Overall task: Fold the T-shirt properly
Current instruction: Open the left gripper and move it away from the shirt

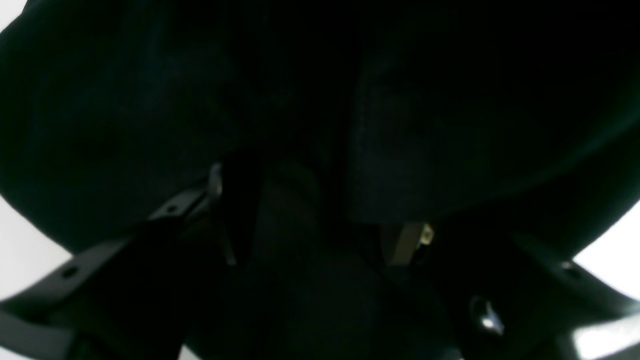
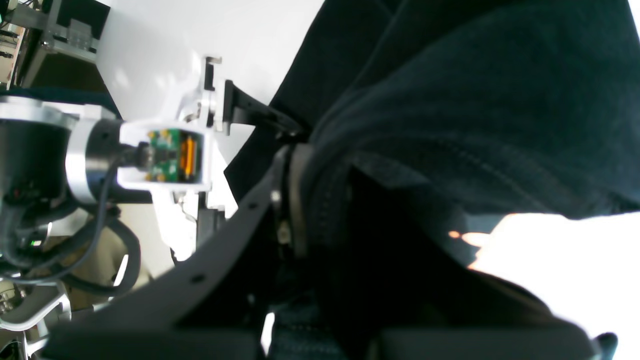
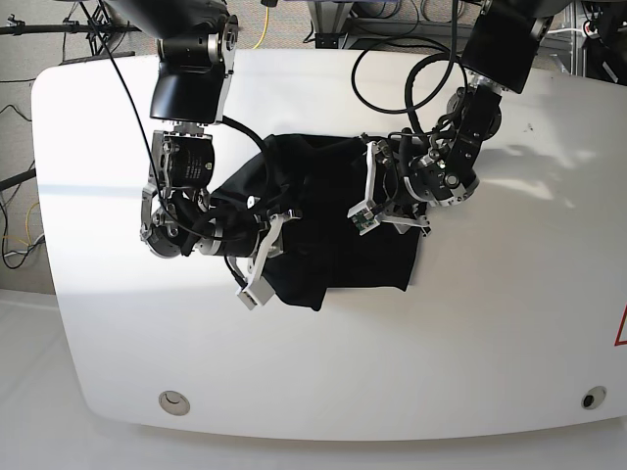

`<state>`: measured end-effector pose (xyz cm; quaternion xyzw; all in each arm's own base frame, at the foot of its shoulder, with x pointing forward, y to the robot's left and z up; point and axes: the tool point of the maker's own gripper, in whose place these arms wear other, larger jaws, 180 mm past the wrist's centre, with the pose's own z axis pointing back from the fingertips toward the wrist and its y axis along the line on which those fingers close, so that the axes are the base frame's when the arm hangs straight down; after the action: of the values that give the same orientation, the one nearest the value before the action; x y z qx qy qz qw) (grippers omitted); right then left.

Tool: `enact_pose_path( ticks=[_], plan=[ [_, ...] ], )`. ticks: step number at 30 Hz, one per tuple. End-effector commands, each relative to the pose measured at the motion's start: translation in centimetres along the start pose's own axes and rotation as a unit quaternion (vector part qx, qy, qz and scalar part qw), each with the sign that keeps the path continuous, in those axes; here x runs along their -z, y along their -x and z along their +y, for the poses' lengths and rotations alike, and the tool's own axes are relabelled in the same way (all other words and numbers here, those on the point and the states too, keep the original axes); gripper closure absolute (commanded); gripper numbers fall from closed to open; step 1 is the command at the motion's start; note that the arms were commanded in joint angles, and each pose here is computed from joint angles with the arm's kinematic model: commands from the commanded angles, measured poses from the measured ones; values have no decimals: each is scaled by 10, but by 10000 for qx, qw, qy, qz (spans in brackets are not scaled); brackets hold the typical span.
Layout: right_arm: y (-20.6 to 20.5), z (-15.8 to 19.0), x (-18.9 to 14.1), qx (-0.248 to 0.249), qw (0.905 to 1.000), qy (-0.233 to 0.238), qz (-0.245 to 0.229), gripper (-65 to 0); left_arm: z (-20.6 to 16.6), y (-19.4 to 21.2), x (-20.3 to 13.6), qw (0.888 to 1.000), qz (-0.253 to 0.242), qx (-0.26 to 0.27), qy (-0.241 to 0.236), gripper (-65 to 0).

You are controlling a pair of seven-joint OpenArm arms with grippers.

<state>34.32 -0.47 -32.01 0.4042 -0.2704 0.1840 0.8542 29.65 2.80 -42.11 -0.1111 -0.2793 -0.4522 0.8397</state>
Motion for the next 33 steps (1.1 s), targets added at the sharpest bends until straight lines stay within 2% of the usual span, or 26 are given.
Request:
enact_pose_path(
  ticks=[1, 10, 17, 25, 33],
  plan=[
    [-22, 8, -5, -169, 9993, -102, -306, 0, 8, 5, -5, 9994, 231, 170, -168, -343],
    [-18, 7, -5, -140, 9995, -99, -280, 0, 6, -8, -4, 9997, 88, 169, -173, -343],
    [-18, 3, -8, -148, 9995, -55, -267, 0, 20, -17, -9, 9994, -49, -24, -330, -343],
    [-18, 3, -8, -148, 9995, -55, -267, 0, 40, -40, -25, 9970, -446, -176, -611, -343],
    [-17, 3, -7, -155, 9995, -45, -254, 0, 41, -69, -44, 9930, -879, 7, -788, -344]
  ],
)
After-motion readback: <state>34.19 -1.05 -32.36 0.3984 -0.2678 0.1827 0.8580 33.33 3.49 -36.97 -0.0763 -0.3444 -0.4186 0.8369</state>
